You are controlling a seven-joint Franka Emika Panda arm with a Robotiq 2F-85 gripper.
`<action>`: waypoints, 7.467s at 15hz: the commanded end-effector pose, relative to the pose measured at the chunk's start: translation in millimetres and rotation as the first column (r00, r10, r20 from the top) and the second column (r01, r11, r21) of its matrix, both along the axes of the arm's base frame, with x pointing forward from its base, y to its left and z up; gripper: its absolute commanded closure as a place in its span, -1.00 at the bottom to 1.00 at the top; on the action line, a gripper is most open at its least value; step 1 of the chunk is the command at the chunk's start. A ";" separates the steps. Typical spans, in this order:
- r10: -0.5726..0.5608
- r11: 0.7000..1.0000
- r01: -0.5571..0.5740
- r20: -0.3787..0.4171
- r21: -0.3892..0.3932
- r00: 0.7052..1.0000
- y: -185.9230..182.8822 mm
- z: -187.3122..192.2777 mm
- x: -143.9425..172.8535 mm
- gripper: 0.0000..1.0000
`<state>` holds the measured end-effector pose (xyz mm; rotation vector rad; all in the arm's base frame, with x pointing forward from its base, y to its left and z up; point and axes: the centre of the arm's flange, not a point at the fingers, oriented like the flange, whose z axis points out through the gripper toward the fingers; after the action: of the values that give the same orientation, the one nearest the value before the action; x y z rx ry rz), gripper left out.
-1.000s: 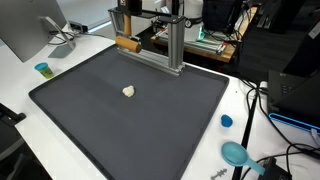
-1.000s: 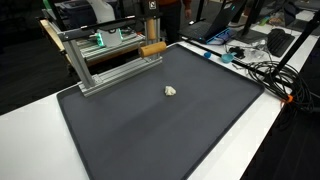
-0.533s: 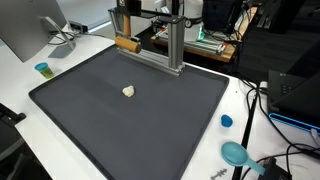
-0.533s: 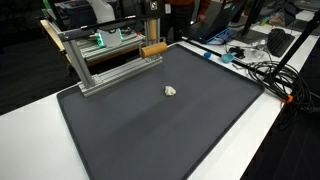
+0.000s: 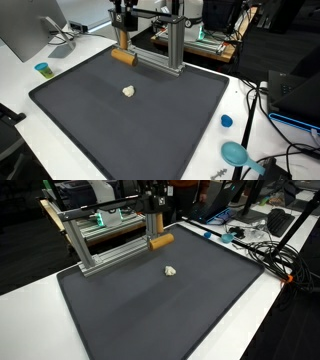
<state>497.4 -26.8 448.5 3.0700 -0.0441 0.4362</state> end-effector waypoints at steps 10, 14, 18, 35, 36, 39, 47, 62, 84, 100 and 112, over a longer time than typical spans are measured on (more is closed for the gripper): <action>0.037 0.999 -0.036 -0.030 0.015 0.999 11.5 -72.8 59.9 0.57; 0.029 1.000 -0.028 -0.026 0.013 0.999 8.7 -81.0 68.0 0.57; 0.026 0.999 -0.025 -0.045 0.021 0.999 6.8 -90.8 72.9 0.57; -0.005 0.997 0.016 -0.145 0.073 0.989 1.1 -114.6 76.7 0.57; -0.006 0.997 0.017 -0.148 0.075 0.989 0.7 -114.1 76.9 0.57; -0.009 0.997 0.021 -0.150 0.078 0.989 -0.2 -117.6 77.5 0.57; -0.012 0.997 0.026 -0.175 0.078 0.984 0.0 -120.4 76.8 0.57; -0.021 1.000 0.020 0.032 0.022 0.999 -5.0 -106.3 94.2 0.57; -0.013 0.998 0.020 -0.139 0.054 0.990 -5.0 -101.8 98.0 0.57; -0.010 0.998 0.029 -0.295 0.057 0.955 -5.6 -132.7 103.0 0.57; 0.015 0.999 -0.003 -0.247 0.048 0.969 7.4 -82.4 85.5 0.57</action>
<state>593.6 -29.4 325.5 3.1579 -0.0777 -0.0372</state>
